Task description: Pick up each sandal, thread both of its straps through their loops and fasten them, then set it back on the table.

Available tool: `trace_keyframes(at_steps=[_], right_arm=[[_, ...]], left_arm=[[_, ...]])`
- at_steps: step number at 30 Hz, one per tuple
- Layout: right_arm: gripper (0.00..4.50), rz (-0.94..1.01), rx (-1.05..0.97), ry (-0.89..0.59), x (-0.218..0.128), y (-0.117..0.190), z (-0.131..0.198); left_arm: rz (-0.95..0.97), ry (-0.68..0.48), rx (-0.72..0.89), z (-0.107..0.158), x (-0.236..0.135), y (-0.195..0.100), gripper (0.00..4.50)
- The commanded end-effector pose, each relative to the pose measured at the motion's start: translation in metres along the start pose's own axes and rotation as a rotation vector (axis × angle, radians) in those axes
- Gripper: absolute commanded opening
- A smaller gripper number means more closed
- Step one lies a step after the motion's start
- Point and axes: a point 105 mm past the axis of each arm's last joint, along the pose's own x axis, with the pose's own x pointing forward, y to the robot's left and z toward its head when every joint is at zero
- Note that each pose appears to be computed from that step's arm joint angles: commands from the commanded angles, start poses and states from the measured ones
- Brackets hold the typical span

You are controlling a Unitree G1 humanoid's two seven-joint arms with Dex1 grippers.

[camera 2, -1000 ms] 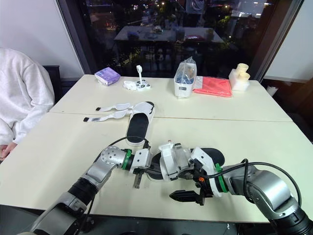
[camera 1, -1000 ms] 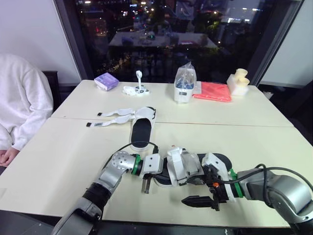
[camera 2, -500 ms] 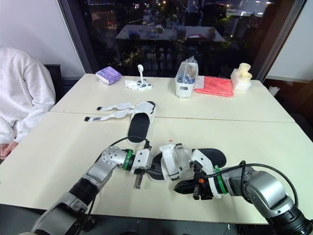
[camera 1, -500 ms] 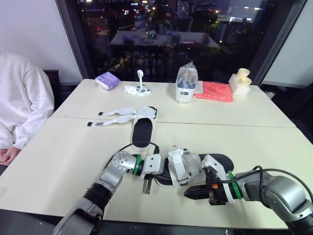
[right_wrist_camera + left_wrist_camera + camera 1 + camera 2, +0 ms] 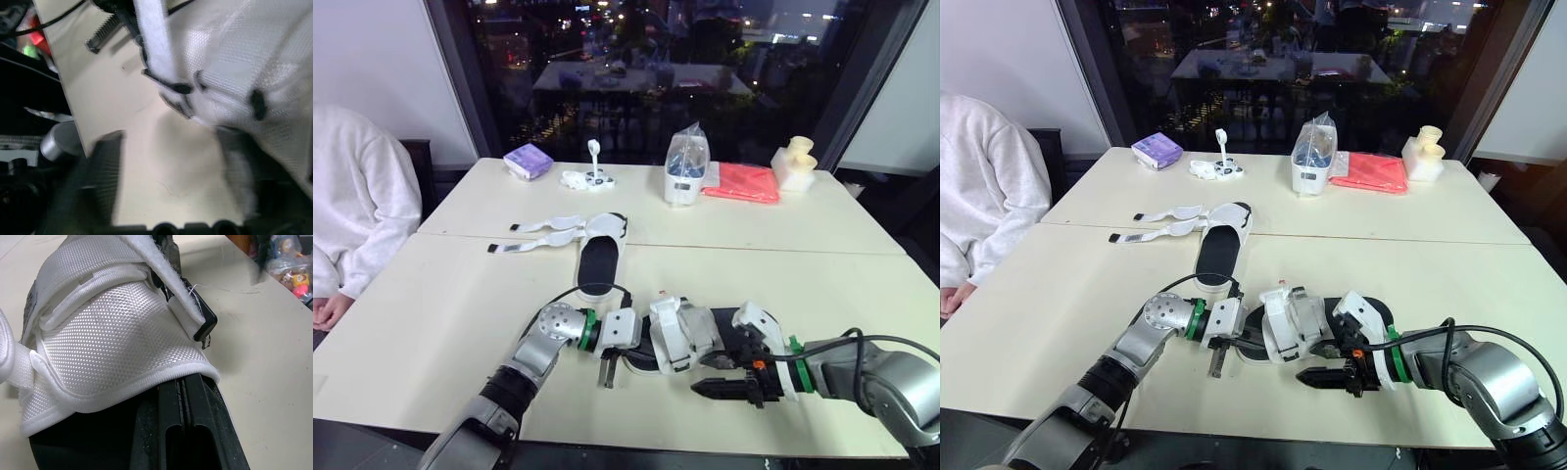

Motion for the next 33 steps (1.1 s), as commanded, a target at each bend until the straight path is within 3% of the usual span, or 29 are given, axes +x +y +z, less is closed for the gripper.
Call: trace_keyframes(at_steps=[1,13,21,33], right_arm=[[4.45,-0.037,-0.031,-0.056,-0.002,0.0,0.012],[4.45,0.016,-0.027,-0.107,0.008,0.016,0.022],[4.45,0.113,-0.019,-0.064,0.007,0.029,0.019],[4.45,0.103,-0.018,-0.02,0.009,0.018,0.017]], left_arm=[[-0.111,0.094,-0.084,-0.028,0.013,-0.028,0.0],[-0.113,0.097,-0.085,-0.028,0.012,-0.028,0.0],[-0.115,0.098,-0.082,-0.028,0.013,-0.027,0.0],[-0.107,0.094,-0.085,-0.027,0.013,-0.027,0.0]])
